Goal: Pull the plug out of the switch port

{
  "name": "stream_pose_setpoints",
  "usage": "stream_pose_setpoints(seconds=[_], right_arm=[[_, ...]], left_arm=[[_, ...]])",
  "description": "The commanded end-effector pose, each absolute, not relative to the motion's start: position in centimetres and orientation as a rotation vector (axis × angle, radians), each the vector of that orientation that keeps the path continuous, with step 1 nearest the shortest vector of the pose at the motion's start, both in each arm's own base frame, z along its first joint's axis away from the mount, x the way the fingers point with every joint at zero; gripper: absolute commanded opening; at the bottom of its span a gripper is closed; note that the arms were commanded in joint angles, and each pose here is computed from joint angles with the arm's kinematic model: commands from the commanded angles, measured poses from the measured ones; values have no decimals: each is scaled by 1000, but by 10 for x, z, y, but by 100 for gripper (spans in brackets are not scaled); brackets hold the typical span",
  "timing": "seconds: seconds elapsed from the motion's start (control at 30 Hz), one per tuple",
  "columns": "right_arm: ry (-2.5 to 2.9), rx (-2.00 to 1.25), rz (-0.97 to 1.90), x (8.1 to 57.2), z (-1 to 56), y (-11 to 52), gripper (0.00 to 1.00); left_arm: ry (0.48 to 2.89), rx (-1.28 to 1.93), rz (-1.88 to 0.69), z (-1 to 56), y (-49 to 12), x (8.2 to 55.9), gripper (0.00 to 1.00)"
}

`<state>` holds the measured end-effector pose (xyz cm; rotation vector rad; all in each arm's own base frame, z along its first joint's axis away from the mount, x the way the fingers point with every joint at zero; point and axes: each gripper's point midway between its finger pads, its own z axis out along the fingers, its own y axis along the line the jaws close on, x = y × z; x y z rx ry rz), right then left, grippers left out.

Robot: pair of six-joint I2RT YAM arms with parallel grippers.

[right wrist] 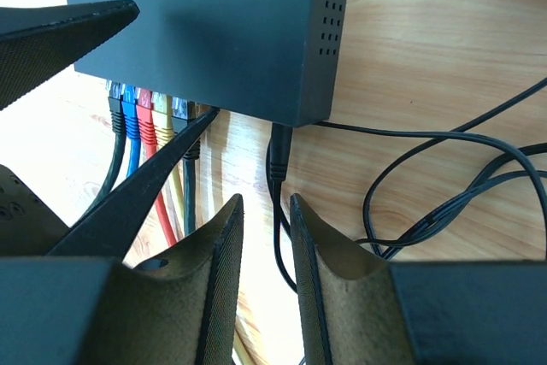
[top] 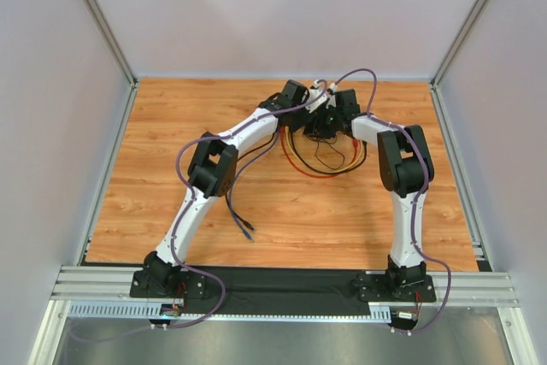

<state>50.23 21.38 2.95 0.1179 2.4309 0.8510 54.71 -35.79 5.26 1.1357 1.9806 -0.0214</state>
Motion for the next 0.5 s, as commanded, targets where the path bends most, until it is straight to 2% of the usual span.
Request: stream_pose_setpoints(seconds=[0.0, 0.47], right_arm=[[2385, 156, 804, 510, 40, 211, 30], [2354, 276, 778, 528, 28, 208, 25]], left_arm=[[1953, 1151, 13, 59, -361, 552, 61], [1945, 1166, 24, 58, -366, 550, 61]])
